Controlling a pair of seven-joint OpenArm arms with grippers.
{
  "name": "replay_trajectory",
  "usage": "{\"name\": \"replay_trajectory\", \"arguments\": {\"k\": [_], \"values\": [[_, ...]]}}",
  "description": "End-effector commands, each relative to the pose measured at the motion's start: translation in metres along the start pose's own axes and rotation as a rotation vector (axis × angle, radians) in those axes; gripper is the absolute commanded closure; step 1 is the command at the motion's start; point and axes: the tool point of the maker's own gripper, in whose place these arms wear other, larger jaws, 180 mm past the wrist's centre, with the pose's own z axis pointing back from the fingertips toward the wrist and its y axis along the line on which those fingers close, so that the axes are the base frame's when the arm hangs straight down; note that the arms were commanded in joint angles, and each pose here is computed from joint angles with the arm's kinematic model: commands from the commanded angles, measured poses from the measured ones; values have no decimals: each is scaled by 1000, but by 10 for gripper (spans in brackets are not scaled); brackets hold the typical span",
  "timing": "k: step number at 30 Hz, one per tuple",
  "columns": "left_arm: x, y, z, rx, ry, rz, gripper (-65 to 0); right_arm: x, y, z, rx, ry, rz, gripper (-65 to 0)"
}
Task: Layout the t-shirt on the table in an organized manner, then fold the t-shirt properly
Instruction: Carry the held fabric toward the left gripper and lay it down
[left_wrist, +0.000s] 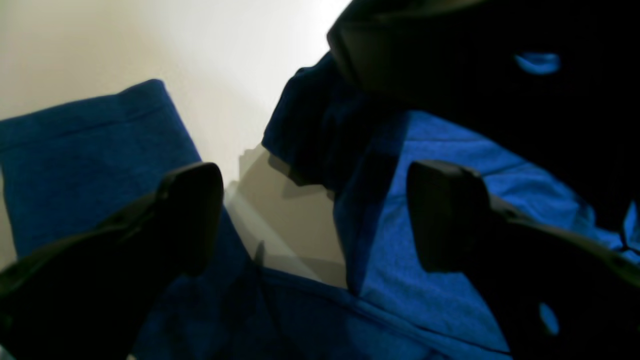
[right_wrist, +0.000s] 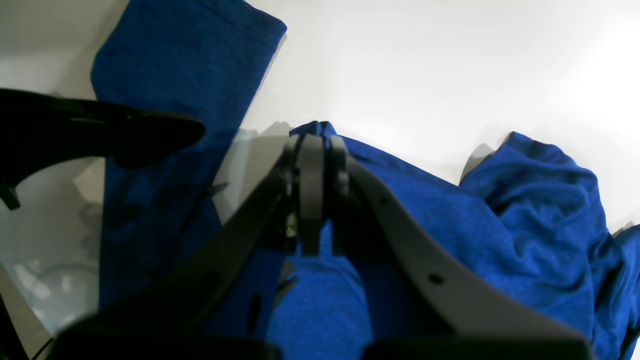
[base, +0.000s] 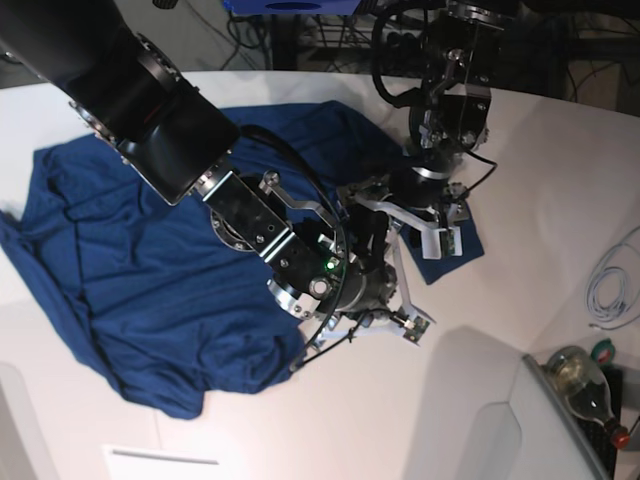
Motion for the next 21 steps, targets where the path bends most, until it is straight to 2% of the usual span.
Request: {"name": "replay_trajectory", "arguments": {"k": [1,9,14,21], "values": [[8,-2,-1,-1,-10,-5,-556,47,34,11,143,-144,9,0],[2,4,9,16,-5,-2,-555,45,31,9,137,-143,-8,-2],[-7,10,27,25,11,-18,-555,26,27,-8,140,-100,-41,-2],[-36,80,69,217,65,21,-555,-7,25,-31,147,-49,-98,0]]}}
